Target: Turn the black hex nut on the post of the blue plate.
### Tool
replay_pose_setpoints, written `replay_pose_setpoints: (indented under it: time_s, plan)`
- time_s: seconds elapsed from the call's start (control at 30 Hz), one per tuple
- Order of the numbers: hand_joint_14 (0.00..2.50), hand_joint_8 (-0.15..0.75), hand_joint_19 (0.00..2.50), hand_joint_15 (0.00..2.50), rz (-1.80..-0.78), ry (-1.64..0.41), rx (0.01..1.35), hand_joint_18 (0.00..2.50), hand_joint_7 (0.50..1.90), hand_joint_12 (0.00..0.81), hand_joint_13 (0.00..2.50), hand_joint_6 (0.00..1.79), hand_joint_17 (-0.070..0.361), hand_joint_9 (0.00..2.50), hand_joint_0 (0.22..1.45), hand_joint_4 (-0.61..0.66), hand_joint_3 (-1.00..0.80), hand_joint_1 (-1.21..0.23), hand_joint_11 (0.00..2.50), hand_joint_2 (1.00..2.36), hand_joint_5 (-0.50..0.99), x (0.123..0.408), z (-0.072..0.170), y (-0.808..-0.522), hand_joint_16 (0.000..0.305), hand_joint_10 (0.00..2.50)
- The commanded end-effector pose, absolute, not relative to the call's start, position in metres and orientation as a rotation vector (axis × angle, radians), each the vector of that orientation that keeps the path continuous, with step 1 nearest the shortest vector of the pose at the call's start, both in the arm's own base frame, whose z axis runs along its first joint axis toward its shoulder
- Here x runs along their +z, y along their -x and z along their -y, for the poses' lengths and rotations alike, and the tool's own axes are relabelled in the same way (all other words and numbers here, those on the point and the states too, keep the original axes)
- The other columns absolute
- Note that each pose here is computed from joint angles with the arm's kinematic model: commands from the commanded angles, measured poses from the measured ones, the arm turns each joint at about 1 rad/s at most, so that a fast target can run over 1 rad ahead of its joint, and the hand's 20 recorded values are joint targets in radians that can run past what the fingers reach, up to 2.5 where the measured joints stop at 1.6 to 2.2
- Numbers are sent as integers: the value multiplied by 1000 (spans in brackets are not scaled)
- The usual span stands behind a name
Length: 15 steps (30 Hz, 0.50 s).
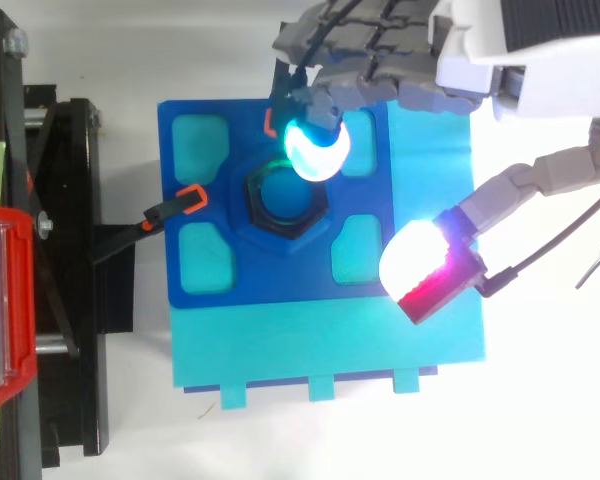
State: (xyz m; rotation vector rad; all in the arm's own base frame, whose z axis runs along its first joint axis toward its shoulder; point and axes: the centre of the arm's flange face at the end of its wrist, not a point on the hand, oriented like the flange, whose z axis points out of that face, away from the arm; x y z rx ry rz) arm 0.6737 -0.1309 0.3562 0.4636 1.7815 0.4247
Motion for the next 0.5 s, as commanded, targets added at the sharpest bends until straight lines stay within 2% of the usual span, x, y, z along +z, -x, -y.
replay_pose_setpoints:
  time_s: [0.0,0.13,0.3,0.47]
  plan:
    - [3,433,262,355,-1776,-461,426,0,1022,525,218,504,140,192,457,459,-500,-484,9,1000,-237,363,130,-671,62,0]
    - [3,433,260,359,-1771,-468,424,0,1018,528,220,505,141,192,457,459,-500,-484,10,1000,-237,366,129,-670,63,0]
    - [3,434,256,355,-1719,-461,439,0,1016,528,221,505,140,194,456,457,-500,-484,8,1000,-237,391,129,-677,62,0]
    - [4,440,214,329,-1690,-468,437,45,945,529,254,504,143,229,457,458,-500,-508,0,1000,-237,402,126,-682,63,0]
